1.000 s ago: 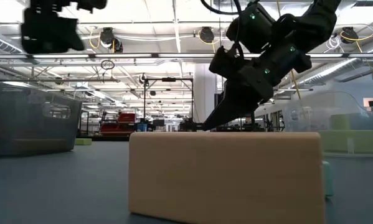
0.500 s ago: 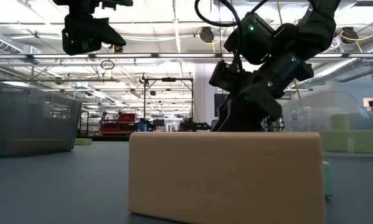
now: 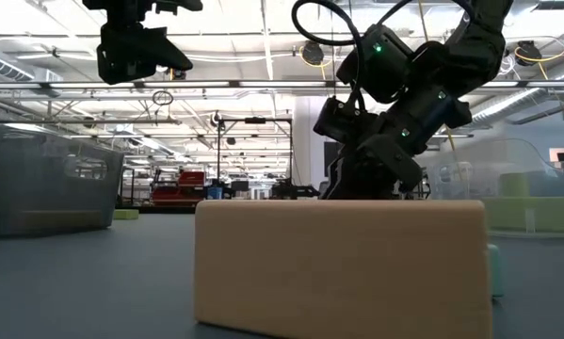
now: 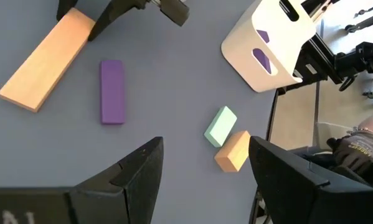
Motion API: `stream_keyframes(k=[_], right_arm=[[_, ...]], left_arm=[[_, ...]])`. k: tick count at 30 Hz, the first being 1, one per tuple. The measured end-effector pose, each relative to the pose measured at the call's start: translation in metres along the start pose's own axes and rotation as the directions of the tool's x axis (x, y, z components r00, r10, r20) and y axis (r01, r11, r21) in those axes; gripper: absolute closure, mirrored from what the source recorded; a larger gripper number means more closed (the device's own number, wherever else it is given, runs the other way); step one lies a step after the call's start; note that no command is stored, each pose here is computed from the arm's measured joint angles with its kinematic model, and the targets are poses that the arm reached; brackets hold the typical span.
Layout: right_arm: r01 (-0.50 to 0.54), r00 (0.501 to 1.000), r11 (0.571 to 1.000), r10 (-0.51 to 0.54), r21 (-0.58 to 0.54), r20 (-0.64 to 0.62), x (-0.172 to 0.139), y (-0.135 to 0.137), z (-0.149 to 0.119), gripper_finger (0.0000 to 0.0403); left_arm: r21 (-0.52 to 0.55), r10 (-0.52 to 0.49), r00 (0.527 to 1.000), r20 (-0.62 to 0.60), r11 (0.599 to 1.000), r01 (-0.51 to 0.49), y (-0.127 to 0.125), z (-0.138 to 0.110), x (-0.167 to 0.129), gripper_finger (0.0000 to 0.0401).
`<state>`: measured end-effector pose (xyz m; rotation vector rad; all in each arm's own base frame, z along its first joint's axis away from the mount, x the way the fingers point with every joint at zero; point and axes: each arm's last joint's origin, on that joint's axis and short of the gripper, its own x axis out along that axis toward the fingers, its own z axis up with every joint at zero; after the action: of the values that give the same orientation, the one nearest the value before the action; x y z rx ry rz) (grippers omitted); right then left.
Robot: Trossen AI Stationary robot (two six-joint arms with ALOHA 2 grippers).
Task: Sort & place blocks by color
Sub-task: Put the top brown block into the black bin
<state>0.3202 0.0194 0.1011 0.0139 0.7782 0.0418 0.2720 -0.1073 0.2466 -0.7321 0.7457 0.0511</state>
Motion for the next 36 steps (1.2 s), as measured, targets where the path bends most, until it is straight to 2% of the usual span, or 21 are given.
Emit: stream_keyframes(k=[7, 10, 14, 21, 26, 31, 36], right_arm=[[0.019, 1.000, 1.000, -0.019, 0.015, 0.008, -0.008, -0.006, 0.004, 0.0292], [0.093, 0.993, 0.996, -0.094, 0.013, 0.076, -0.023, -0.014, 0.017, 0.0292], [0.206, 0.960, 0.978, -0.200, -0.013, 0.196, -0.052, -0.023, 0.040, 0.0292], [0.376, 0.841, 0.927, -0.338, -0.007, 0.421, -0.110, -0.029, 0.072, 0.0292], [0.431, 0.749, 0.902, -0.338, -0.030, 0.570, -0.140, -0.028, 0.088, 0.0292], [0.526, 0.693, 0.841, -0.335, -0.129, 0.638, -0.151, -0.027, 0.095, 0.0292], [0.646, 0.668, 0.736, -0.417, -0.203, 0.616, -0.148, -0.029, 0.094, 0.0292]], left_arm=[[0.000, 0.000, 1.000, 0.000, 1.000, 0.000, 0.000, 0.000, 0.000, 0.0164], [0.014, 0.009, 1.000, 0.011, 1.000, -0.009, 0.000, 0.000, 0.000, 0.0164], [0.045, 0.045, 0.997, 0.056, 0.998, -0.047, 0.001, 0.001, 0.000, 0.0164], [0.078, 0.159, 0.965, 0.210, 0.981, -0.179, 0.007, 0.009, -0.001, 0.0164], [0.070, 0.261, 0.901, 0.345, 0.951, -0.302, 0.014, 0.019, -0.002, 0.0164], [0.055, 0.281, 0.843, 0.459, 0.938, -0.342, 0.017, 0.034, -0.003, 0.0164], [0.104, 0.187, 0.778, 0.599, 0.946, -0.308, 0.011, 0.058, -0.008, 0.0164]])
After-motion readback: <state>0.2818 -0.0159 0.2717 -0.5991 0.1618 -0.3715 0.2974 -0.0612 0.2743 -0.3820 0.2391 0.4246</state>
